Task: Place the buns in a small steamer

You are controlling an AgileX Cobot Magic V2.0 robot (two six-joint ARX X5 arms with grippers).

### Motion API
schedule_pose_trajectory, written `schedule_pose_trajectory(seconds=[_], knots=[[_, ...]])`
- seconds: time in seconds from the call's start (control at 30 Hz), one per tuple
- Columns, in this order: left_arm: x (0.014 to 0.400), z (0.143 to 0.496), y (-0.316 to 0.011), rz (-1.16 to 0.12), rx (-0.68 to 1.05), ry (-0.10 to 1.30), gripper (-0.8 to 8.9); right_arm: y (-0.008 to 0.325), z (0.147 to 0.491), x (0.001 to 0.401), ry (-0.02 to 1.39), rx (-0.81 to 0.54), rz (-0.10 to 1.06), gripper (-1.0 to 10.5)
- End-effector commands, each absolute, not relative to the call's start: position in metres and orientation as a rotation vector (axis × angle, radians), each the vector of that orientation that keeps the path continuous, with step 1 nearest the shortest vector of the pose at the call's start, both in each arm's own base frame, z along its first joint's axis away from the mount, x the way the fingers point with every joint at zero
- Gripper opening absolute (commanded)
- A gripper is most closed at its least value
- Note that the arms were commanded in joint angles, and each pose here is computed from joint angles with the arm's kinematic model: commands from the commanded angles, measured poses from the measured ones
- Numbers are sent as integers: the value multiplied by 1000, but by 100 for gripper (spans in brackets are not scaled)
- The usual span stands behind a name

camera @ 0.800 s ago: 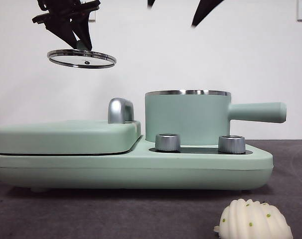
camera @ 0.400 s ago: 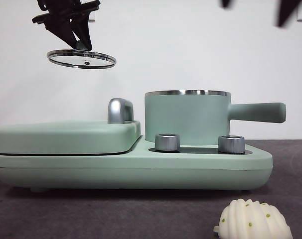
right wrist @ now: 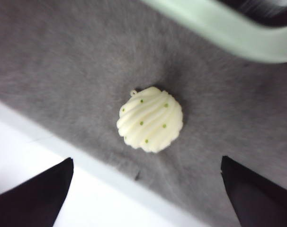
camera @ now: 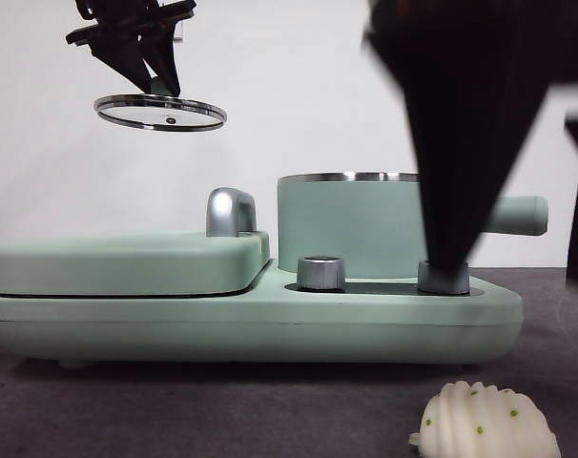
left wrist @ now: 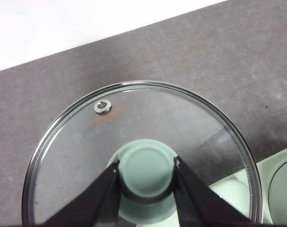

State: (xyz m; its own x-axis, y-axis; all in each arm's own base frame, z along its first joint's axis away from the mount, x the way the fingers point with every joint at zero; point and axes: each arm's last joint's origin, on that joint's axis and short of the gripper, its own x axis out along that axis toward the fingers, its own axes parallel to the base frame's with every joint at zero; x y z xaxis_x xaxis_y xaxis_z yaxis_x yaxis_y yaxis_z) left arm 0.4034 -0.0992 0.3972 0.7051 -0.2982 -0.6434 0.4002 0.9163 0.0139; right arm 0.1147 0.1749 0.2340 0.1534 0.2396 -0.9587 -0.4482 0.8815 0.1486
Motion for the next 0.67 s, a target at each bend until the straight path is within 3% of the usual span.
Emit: schedule_pose_trajectory(seconds=[0.03, 0.27, 0.53, 0.67], knots=[[406, 406, -102, -395, 147, 635, 16, 182, 215, 116, 1342, -167, 472, 495], [405, 406, -104, -399, 149, 632, 16, 193, 191, 123, 1376, -187, 452, 493], [405, 406, -104, -399, 149, 633, 16, 202, 172, 128, 1413, -231, 451, 410], [405, 406, -104, -399, 149, 634, 16, 203, 170, 129, 1418, -236, 447, 273]])
